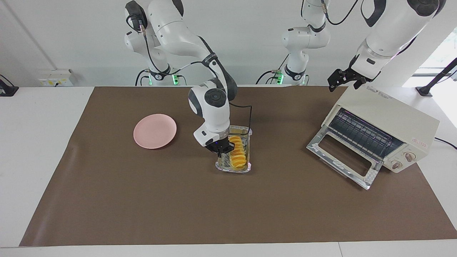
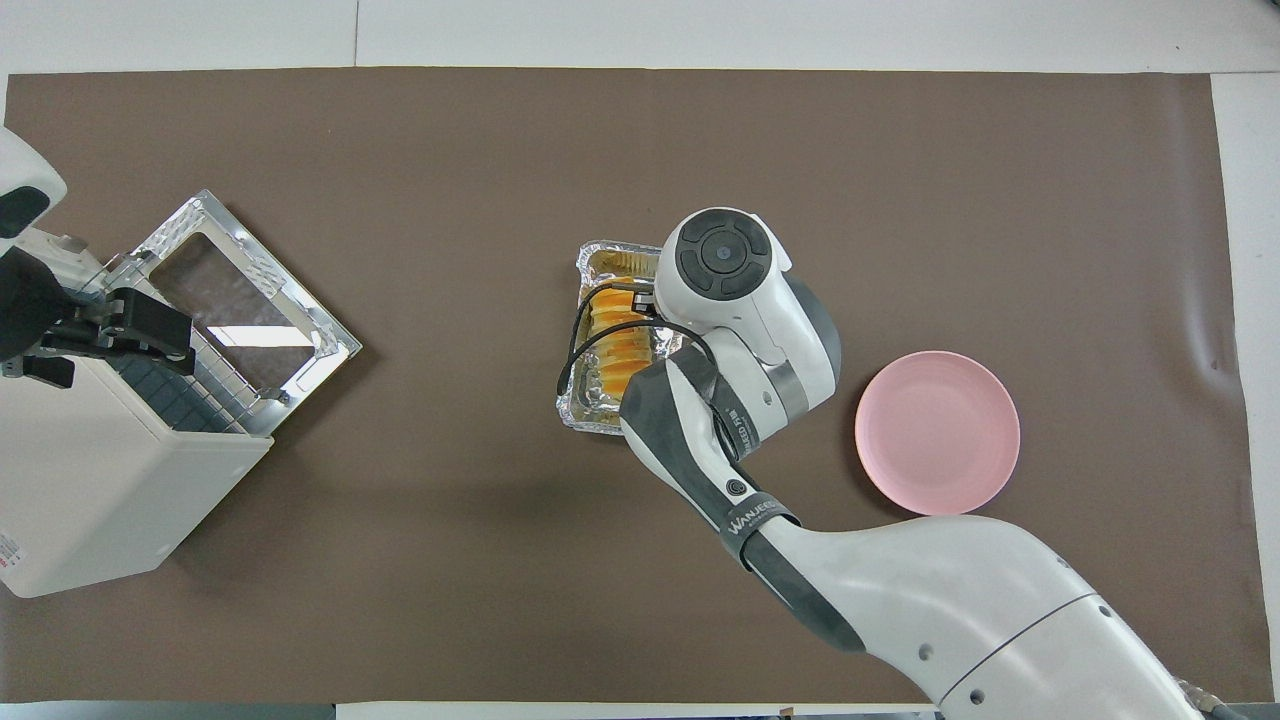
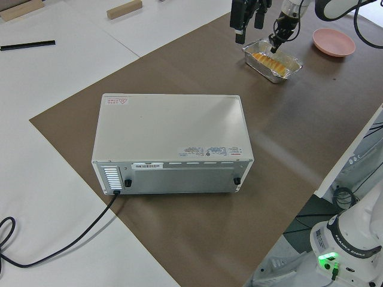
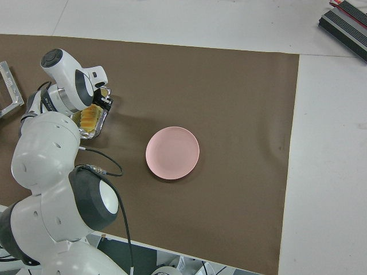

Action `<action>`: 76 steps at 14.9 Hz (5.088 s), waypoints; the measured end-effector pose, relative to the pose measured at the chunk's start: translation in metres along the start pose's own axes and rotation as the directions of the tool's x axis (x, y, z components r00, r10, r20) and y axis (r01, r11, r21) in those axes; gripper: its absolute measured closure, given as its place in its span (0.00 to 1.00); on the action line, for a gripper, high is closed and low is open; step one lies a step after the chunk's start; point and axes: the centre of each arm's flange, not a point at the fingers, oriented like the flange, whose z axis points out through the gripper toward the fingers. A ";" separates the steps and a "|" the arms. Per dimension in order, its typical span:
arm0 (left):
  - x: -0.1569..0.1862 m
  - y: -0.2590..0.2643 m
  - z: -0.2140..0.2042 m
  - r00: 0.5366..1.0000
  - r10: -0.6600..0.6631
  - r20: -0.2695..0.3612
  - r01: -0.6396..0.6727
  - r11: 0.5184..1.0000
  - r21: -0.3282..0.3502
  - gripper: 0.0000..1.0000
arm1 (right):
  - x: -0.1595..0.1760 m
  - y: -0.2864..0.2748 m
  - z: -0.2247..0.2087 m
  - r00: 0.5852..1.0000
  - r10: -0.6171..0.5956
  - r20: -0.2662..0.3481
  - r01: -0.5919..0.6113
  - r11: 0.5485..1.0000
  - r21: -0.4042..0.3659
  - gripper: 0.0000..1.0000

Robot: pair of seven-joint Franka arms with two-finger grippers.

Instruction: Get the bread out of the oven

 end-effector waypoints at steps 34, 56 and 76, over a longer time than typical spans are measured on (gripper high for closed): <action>0.000 0.000 0.000 1.000 0.000 0.000 0.000 1.000 0.000 0.00 | 0.193 0.279 -0.016 0.966 -0.257 0.036 0.256 0.966 0.029 0.39; 0.000 0.000 0.000 1.000 0.000 0.000 0.000 1.000 0.000 0.00 | 0.156 0.226 0.006 0.976 -0.216 -0.033 0.214 0.975 -0.056 0.18; 0.000 0.000 0.000 1.000 0.000 0.000 0.000 1.000 0.000 0.00 | 0.144 0.222 -0.098 0.990 -0.119 0.078 0.124 0.990 -0.061 0.93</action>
